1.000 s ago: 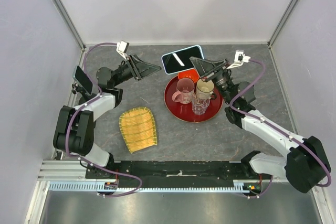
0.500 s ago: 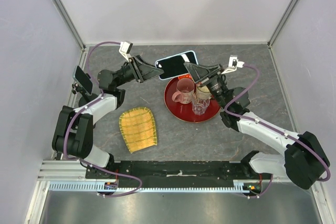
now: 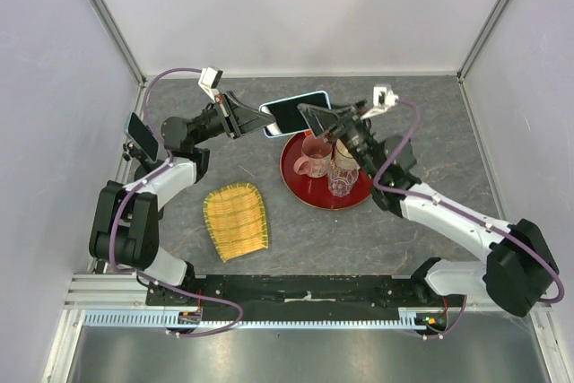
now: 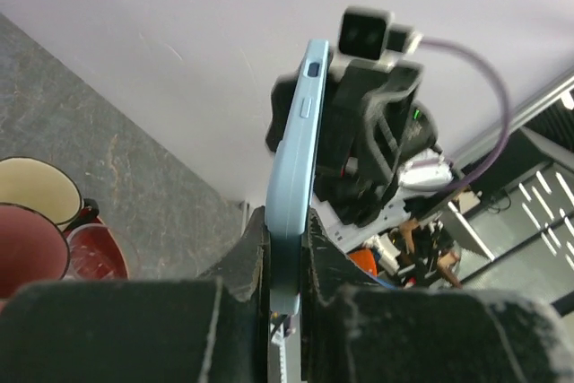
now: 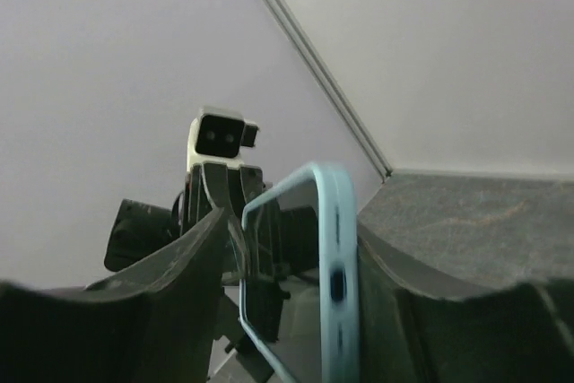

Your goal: Place the phone on the phone stand

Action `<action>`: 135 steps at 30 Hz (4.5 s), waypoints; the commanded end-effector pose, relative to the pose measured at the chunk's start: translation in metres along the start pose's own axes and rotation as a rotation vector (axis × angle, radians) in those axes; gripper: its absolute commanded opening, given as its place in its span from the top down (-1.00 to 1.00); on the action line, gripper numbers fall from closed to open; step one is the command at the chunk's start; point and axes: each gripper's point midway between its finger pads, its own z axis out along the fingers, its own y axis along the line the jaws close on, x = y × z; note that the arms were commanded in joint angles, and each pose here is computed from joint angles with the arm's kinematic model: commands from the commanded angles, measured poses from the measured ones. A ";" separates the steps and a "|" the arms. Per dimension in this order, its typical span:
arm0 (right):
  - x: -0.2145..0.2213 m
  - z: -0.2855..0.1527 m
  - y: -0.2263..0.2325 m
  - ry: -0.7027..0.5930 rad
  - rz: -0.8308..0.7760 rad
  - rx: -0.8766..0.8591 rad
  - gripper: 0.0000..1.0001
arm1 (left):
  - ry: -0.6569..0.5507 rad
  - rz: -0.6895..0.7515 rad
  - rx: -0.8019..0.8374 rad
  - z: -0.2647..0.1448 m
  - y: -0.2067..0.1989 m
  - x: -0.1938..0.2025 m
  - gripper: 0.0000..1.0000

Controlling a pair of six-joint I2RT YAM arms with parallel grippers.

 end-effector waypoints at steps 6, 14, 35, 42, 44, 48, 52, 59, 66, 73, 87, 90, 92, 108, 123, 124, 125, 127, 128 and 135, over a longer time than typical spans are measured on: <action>0.005 0.024 0.010 0.442 -0.272 -0.213 -0.57 | 0.170 0.264 0.026 -0.005 -0.017 -0.009 0.95; 0.029 0.002 0.007 0.691 -0.263 -0.373 -0.60 | 0.277 0.410 -0.089 -0.016 -0.004 -0.011 0.95; 0.043 -0.007 -0.005 0.734 -0.141 -0.472 1.00 | 0.308 0.457 -0.075 -0.011 -0.016 -0.007 0.95; 0.018 0.009 0.004 0.482 -0.109 -0.450 1.00 | 0.218 0.448 -0.048 -0.010 -0.036 -0.014 0.13; 0.016 0.010 0.005 0.457 -0.080 -0.444 1.00 | 0.223 0.428 -0.045 -0.011 -0.033 -0.015 0.09; 0.009 0.011 0.003 0.376 -0.053 -0.426 1.00 | 0.207 0.376 -0.049 -0.013 -0.029 -0.018 0.09; 0.005 0.014 -0.001 0.323 -0.006 -0.410 1.00 | 0.166 0.394 -0.041 -0.014 -0.031 -0.022 0.13; 0.010 0.017 0.005 0.319 0.053 -0.429 1.00 | 0.113 0.416 -0.036 -0.014 -0.034 -0.025 0.13; 0.015 0.020 0.007 0.288 0.044 -0.403 1.00 | 0.077 0.429 -0.035 -0.015 -0.035 -0.026 0.10; 0.028 0.023 0.009 0.325 0.026 -0.399 1.00 | 0.021 0.466 -0.024 -0.021 -0.042 -0.033 0.17; 0.037 0.023 0.006 0.394 -0.061 -0.373 0.62 | -0.010 0.481 -0.004 -0.024 -0.047 -0.035 0.95; 0.033 0.023 0.003 0.411 -0.095 -0.332 -0.02 | 0.028 0.494 -0.047 -0.023 -0.043 -0.032 0.95; 0.031 0.020 0.000 0.415 -0.105 -0.303 -0.22 | 0.046 0.603 -0.095 -0.021 -0.044 -0.033 0.95; -0.023 0.003 0.000 0.330 -0.241 -0.176 -0.55 | -0.029 0.526 -1.134 -0.183 -0.031 0.014 0.95; -0.001 0.002 0.052 0.346 -0.333 -0.240 -0.61 | -0.204 0.609 -1.808 -0.309 -0.043 -0.005 0.95; -0.001 0.000 0.054 0.346 -0.363 -0.239 -0.62 | -0.195 0.592 -1.824 -0.310 -0.041 -0.005 0.95; -0.001 -0.001 0.058 0.344 -0.372 -0.243 -0.64 | -0.206 0.593 -1.830 -0.310 -0.044 -0.008 0.95; -0.004 -0.005 0.070 0.322 -0.390 -0.261 -0.67 | -0.208 0.577 -1.855 -0.314 -0.047 -0.007 0.95; -0.005 -0.007 0.075 0.313 -0.391 -0.272 -0.71 | -0.214 0.578 -1.857 -0.314 -0.051 -0.011 0.95; -0.011 -0.027 0.113 0.259 -0.397 -0.383 -0.79 | -0.175 0.577 -1.972 -0.329 -0.064 -0.024 0.95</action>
